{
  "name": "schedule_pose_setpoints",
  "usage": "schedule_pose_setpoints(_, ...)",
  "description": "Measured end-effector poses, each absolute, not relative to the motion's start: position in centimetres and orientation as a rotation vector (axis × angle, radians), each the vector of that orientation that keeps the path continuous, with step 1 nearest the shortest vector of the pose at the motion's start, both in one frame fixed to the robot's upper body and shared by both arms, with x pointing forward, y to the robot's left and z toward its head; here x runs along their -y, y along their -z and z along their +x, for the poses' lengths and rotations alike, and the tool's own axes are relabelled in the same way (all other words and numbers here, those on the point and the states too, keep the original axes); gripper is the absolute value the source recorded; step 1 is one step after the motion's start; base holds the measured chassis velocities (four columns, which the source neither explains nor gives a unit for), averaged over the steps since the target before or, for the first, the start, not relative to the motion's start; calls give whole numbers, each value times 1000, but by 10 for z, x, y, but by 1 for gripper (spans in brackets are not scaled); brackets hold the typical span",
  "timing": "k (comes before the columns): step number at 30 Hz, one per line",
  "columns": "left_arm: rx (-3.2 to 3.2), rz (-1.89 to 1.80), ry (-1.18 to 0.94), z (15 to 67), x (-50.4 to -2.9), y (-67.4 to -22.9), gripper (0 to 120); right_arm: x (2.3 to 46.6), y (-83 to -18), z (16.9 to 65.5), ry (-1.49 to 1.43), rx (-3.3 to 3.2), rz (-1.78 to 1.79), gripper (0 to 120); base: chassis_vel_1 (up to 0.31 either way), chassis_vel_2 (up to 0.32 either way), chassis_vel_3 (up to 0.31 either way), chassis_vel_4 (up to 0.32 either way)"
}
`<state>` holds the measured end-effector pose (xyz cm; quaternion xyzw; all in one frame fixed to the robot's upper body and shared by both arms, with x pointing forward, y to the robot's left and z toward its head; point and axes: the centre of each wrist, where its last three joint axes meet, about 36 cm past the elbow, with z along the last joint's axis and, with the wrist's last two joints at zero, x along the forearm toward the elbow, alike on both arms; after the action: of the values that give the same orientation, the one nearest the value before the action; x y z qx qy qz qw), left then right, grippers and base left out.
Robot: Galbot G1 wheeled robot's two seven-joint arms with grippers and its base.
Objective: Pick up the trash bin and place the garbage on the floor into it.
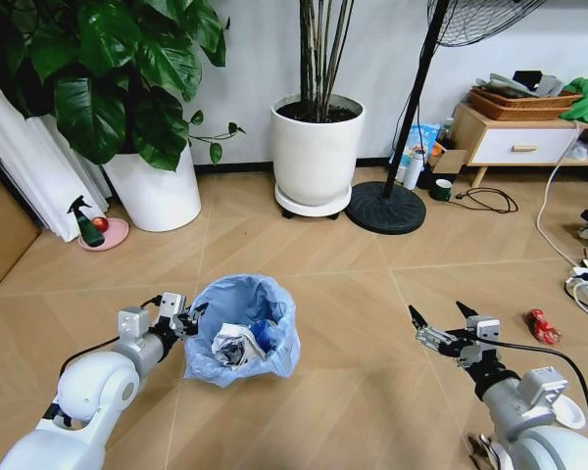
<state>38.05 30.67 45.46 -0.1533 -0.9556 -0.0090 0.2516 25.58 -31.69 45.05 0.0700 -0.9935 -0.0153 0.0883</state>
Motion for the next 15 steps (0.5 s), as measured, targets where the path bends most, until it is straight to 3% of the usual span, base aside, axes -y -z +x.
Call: schedule_pose_setpoints(15,2597,-422,24,380,-306,-454,1,318,-445,255,60,2958,181,100,172,-162,-163,166)
